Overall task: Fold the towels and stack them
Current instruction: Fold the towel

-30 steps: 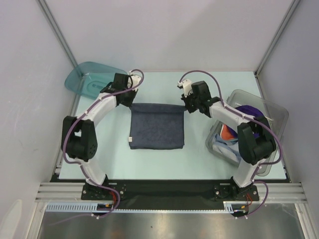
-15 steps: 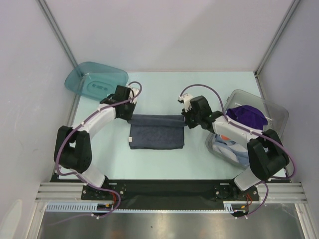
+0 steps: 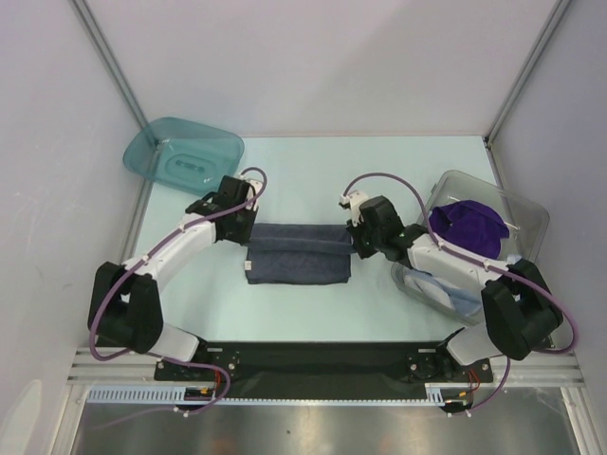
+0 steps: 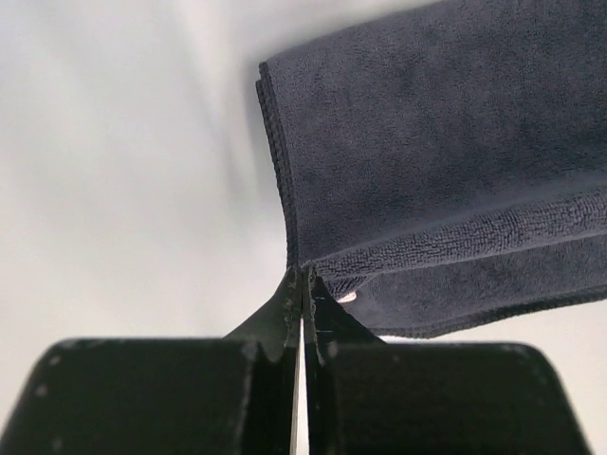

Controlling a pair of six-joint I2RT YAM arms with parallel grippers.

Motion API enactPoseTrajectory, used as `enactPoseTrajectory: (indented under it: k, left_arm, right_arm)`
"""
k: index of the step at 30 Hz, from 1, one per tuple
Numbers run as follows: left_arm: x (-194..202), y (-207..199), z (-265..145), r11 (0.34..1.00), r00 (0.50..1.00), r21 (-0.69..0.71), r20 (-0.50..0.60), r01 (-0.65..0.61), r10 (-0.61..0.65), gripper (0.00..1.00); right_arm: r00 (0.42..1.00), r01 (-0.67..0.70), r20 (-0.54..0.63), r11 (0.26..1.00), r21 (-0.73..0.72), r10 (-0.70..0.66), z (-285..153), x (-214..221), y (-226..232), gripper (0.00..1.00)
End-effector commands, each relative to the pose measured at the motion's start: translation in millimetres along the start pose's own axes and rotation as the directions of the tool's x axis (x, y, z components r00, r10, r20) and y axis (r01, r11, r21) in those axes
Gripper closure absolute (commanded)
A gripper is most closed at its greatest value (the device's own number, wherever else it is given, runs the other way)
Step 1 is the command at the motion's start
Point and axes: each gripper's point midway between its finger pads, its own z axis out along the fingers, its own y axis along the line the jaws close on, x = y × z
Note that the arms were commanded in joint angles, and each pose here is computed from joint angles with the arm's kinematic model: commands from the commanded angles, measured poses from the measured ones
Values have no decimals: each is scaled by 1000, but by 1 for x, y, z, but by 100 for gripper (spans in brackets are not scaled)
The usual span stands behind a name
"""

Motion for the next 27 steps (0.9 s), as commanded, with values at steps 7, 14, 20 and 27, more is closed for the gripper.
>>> enactPoseTrajectory:
  k: [7, 14, 20, 27]
  left_arm:
    - [29, -7, -7, 999, 998, 1, -53, 42, -42, 100]
    - [42, -12, -10, 999, 997, 2, -67, 44, -44, 100]
    - [51, -15, -11, 998, 993, -10, -100, 67, -67, 100]
    - [79, -13, -1, 995, 972, -62, -214, 84, -96, 100]
  right_arm:
    - [998, -48, -31, 998, 31, 49, -10, 24, 7, 100]
    - [997, -50, -54, 999, 19, 51, -12, 34, 17, 100]
    - [996, -59, -71, 998, 29, 61, -13, 39, 17, 100]
    - [989, -79, -122, 997, 12, 80, -10, 54, 27, 100]
